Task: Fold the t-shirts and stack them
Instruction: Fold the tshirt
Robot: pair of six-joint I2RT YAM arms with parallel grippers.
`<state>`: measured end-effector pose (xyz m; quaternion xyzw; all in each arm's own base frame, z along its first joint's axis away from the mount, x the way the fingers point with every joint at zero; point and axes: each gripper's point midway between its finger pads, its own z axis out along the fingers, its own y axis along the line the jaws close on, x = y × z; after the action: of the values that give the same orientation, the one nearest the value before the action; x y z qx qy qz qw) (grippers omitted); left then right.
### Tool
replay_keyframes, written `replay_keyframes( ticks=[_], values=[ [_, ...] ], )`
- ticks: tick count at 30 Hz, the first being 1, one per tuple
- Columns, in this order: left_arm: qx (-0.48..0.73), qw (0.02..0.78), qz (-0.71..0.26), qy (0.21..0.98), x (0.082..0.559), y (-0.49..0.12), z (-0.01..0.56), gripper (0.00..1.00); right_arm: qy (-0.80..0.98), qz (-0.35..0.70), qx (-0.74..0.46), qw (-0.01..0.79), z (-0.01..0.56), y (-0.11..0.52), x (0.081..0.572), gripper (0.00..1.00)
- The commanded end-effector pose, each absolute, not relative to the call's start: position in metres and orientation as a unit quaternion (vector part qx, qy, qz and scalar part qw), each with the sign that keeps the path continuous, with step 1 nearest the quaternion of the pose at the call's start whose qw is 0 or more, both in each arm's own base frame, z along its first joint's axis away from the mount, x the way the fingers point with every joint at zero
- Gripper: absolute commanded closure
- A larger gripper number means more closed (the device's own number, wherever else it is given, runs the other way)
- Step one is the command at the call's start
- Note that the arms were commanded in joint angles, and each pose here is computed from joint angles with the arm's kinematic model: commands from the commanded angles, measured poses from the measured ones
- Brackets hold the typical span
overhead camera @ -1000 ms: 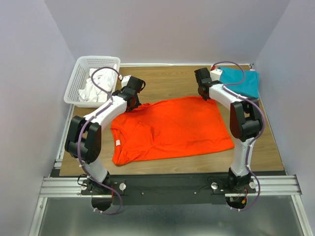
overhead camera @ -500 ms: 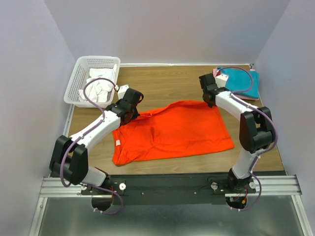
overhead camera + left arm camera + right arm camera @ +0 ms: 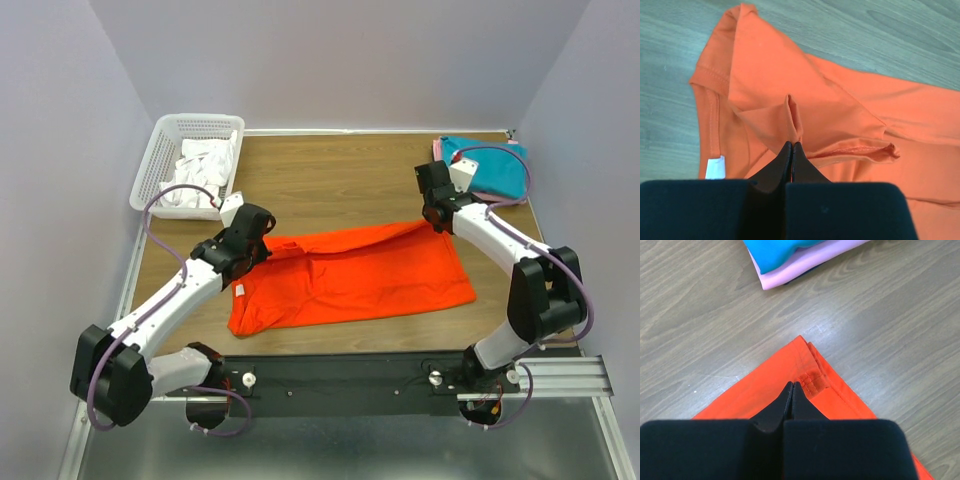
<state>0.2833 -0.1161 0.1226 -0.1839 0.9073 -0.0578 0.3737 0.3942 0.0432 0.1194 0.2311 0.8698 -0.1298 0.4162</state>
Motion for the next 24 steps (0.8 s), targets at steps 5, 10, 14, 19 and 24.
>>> replay_keyframes(
  ticks=[5,10,14,19,24],
  values=[
    [-0.209,0.407,-0.073,0.886,0.274,-0.107,0.155,1.00,0.859,-0.127,0.231,0.438,0.139,0.041,0.389,0.99],
    [-0.209,0.402,-0.084,0.887,0.266,-0.106,0.155,1.00,0.862,-0.111,0.225,0.440,0.144,0.043,0.382,0.99],
    [-0.209,0.375,-0.099,0.898,0.247,-0.111,0.133,1.00,0.868,-0.102,0.222,0.433,0.138,0.044,0.373,0.99],
    [-0.221,0.347,-0.109,0.905,0.227,-0.115,0.111,1.00,0.878,-0.088,0.224,0.413,0.121,0.045,0.353,0.99],
    [-0.251,0.321,-0.096,0.908,0.215,-0.112,0.094,1.00,0.888,-0.073,0.227,0.393,0.104,0.044,0.326,0.99]
  ],
)
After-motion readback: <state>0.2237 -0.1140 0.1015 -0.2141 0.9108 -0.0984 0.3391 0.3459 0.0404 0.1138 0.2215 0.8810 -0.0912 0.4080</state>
